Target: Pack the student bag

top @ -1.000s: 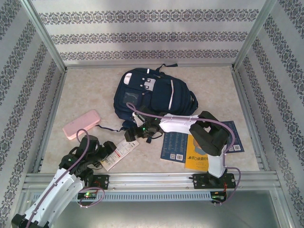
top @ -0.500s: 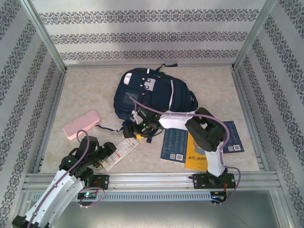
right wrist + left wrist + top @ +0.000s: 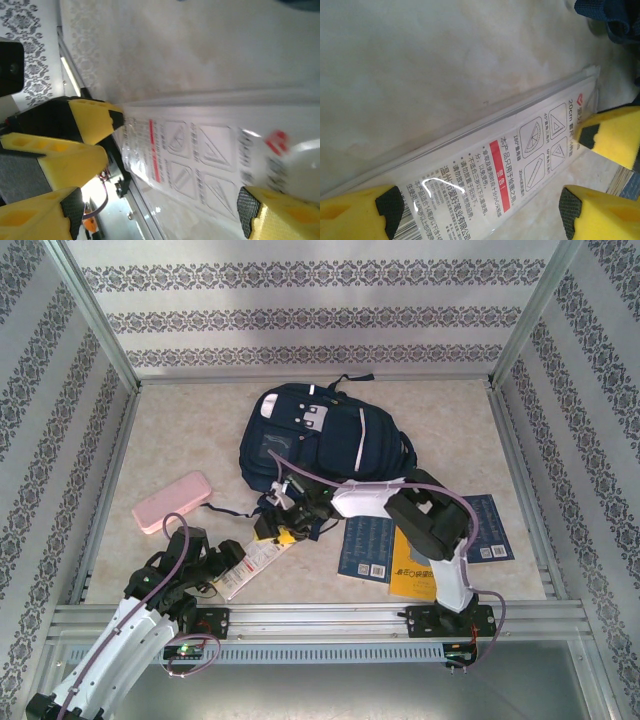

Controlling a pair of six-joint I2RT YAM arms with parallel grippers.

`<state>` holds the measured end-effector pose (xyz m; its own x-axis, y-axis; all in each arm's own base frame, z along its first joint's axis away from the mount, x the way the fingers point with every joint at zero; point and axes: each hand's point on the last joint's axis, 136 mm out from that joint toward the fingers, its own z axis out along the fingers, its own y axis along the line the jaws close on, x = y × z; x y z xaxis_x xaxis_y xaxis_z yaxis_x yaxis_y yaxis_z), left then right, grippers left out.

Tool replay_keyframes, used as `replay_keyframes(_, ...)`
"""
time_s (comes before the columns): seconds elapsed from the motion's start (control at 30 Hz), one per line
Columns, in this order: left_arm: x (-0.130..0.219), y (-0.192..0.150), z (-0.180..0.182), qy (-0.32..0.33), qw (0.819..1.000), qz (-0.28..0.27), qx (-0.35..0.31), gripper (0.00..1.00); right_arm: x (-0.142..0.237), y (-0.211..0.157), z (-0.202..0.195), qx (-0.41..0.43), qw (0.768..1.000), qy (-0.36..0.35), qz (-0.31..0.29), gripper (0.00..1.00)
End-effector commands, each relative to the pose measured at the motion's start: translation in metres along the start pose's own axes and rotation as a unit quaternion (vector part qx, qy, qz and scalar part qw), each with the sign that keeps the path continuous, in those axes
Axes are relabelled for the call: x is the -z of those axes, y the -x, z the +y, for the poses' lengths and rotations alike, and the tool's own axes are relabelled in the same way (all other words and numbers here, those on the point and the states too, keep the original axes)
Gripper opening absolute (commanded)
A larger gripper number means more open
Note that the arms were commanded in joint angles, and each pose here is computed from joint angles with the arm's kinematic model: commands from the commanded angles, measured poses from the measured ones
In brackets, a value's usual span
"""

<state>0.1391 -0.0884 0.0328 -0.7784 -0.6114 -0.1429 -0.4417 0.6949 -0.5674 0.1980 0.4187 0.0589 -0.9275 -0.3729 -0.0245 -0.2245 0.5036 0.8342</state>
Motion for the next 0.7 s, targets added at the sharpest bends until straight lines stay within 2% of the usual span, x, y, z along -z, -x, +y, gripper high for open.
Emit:
replay_keyframes(0.0,-0.016,-0.019,0.043,0.066,0.997,0.035,-0.001,0.85,0.031,0.003,-0.014,-0.022,0.997,-0.056,-0.053,0.81)
replay_keyframes(0.13,-0.016,-0.017,0.039,0.059,0.998,0.030,0.005,0.85,0.042,-0.012,-0.023,-0.075,0.989,-0.076,-0.098,0.82)
replay_keyframes(0.27,-0.017,-0.014,0.030,0.041,0.999,0.028,0.006,0.85,0.023,-0.030,-0.018,-0.098,0.989,-0.056,-0.093,0.82)
replay_keyframes(0.67,-0.019,-0.017,0.028,0.030,0.999,0.036,0.001,0.83,0.010,0.003,-0.020,-0.165,0.971,-0.005,-0.173,0.80)
